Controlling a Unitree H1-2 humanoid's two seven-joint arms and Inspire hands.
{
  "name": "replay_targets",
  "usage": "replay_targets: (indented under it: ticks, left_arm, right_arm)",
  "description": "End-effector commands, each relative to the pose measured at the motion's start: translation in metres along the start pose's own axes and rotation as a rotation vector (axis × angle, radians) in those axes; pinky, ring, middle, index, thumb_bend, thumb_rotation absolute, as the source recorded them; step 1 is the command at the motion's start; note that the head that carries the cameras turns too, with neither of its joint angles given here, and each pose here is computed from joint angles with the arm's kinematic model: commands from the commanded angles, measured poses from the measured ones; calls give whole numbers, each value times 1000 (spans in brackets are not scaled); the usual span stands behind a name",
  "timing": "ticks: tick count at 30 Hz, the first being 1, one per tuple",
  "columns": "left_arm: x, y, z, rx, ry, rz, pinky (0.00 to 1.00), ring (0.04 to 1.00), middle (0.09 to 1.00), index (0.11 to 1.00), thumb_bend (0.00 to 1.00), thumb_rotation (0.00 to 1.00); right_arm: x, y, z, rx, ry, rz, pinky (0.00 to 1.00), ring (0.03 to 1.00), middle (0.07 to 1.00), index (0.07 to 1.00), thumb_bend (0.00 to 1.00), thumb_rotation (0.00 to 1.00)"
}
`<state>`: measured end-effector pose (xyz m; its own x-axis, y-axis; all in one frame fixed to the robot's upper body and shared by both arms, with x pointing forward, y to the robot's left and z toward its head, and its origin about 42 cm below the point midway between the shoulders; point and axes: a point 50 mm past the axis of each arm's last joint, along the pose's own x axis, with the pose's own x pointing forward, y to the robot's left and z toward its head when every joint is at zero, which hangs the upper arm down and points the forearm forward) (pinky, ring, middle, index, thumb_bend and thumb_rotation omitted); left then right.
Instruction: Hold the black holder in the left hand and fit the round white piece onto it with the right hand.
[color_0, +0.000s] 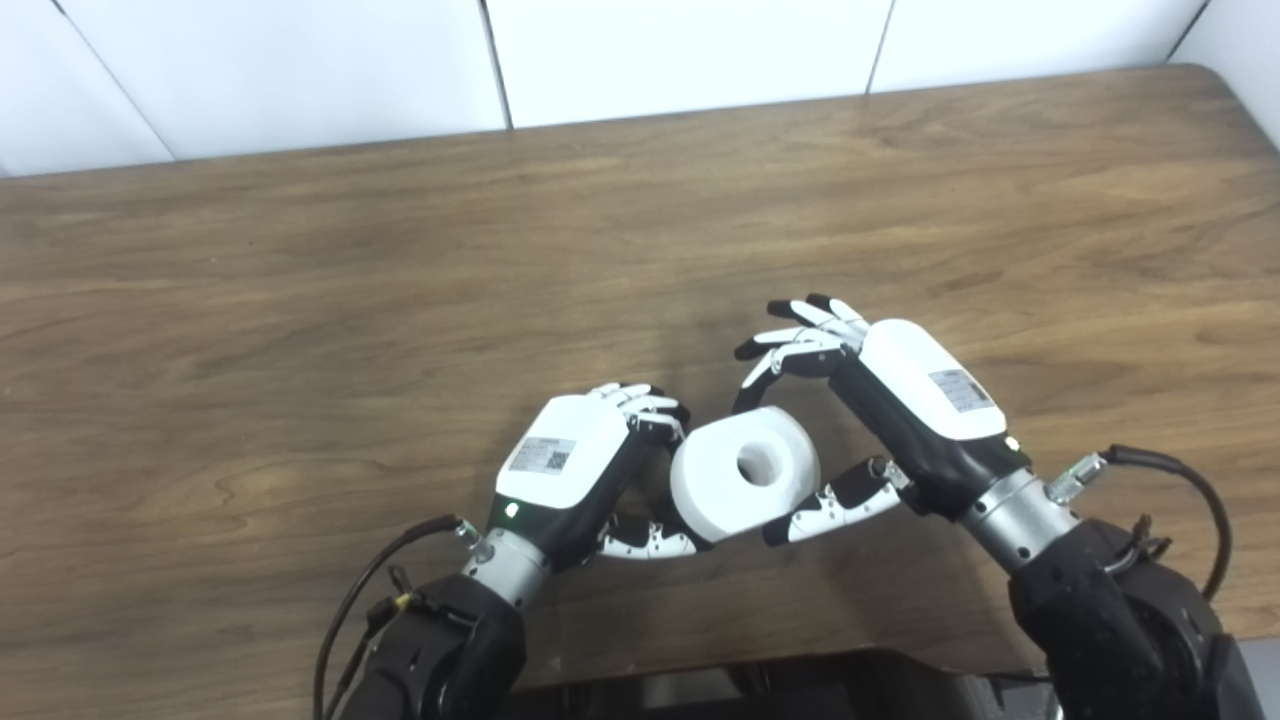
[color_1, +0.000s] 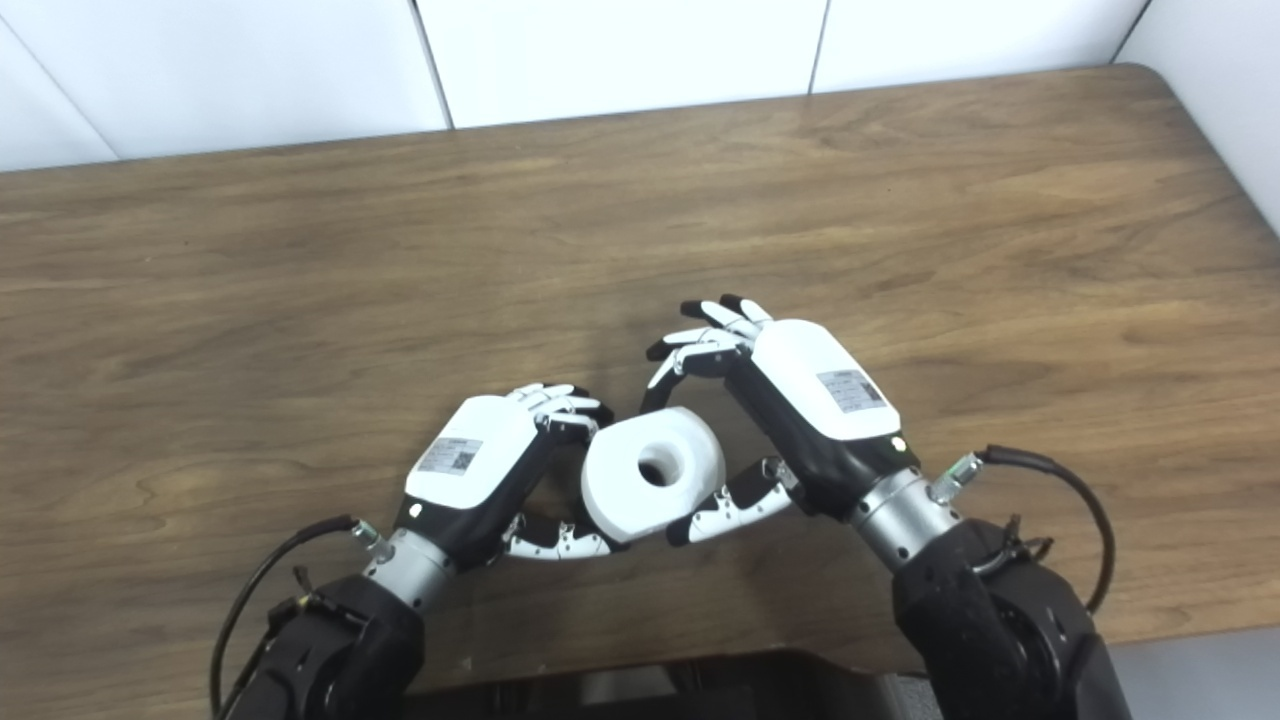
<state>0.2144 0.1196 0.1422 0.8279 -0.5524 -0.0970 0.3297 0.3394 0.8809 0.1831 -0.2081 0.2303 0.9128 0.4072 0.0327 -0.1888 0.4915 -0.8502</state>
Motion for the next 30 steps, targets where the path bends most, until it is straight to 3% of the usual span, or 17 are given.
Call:
replay_targets:
  ticks: [1, 30]
  left_arm:
    - [-3, -15, -6, 0, 50, -93, 867, 868, 793, 488, 517, 47]
    - [-2, -14, 1, 1, 51, -92, 869, 870, 795, 488, 517, 47]
  right_arm:
    - [1, 6, -1, -33, 7, 15, 984, 933, 783, 483, 523, 132]
    - [13, 7, 4, -59, -5, 84, 960, 928, 779, 483, 523, 133]
